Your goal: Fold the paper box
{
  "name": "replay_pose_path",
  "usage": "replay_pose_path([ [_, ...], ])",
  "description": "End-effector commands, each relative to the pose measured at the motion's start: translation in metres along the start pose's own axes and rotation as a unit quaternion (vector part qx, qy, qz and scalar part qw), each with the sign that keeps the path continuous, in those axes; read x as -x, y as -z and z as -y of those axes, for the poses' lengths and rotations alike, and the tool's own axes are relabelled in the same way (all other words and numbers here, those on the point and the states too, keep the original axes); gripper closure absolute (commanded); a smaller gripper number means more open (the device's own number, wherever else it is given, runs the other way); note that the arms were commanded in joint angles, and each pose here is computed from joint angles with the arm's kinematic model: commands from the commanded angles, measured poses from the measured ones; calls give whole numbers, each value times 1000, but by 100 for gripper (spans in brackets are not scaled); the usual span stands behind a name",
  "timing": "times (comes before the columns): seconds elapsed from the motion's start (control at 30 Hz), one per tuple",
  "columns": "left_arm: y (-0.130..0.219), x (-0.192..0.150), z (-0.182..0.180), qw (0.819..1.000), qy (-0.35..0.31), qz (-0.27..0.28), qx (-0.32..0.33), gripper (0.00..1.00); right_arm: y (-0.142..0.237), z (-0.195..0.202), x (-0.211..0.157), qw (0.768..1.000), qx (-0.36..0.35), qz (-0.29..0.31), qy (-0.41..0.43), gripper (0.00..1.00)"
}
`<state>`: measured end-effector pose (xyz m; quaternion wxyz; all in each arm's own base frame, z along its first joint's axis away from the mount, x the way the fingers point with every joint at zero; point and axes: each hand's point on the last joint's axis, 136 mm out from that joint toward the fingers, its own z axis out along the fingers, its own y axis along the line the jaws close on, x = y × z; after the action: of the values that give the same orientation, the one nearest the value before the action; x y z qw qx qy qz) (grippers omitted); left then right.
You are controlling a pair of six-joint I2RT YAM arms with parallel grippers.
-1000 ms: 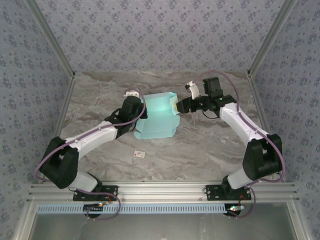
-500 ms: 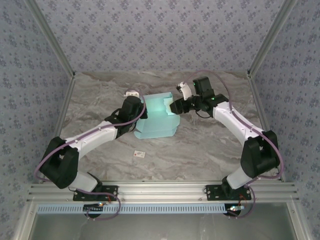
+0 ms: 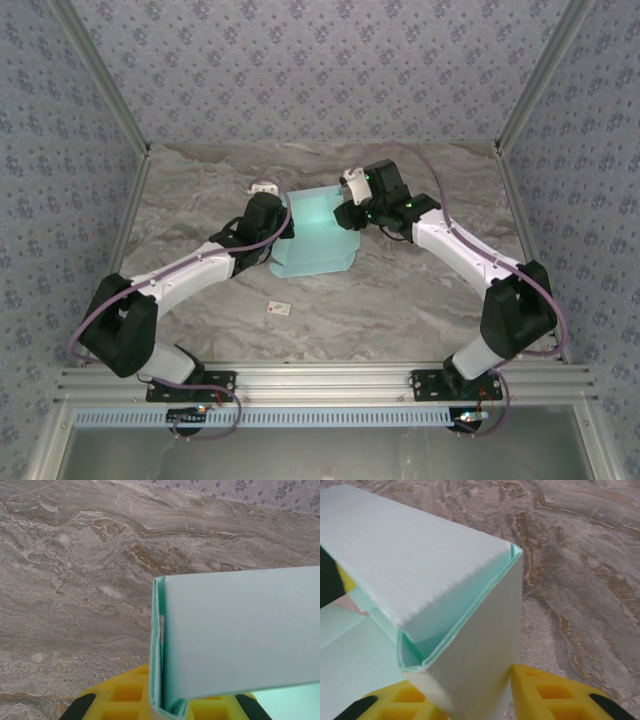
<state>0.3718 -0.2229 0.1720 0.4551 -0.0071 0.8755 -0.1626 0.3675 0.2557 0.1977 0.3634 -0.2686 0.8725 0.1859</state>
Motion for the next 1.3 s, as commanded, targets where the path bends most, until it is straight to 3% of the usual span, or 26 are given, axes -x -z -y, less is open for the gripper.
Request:
replay_pose_path([
  [0.0, 10, 11, 17, 999, 9, 16, -36, 100, 0, 6, 21, 998, -49, 30, -9, 67],
  [0.2, 11, 10, 18, 999, 9, 15, -39, 100, -8, 20, 22, 988, -147, 16, -44, 75],
  [0.53, 10, 8, 17, 999, 7, 14, -37, 100, -3, 32, 17, 950, -310, -3, -44, 86],
  [1.27, 9, 8, 16, 999, 7, 15, -34, 100, 14, 51, 4, 901, -431, -24, -41, 90],
])
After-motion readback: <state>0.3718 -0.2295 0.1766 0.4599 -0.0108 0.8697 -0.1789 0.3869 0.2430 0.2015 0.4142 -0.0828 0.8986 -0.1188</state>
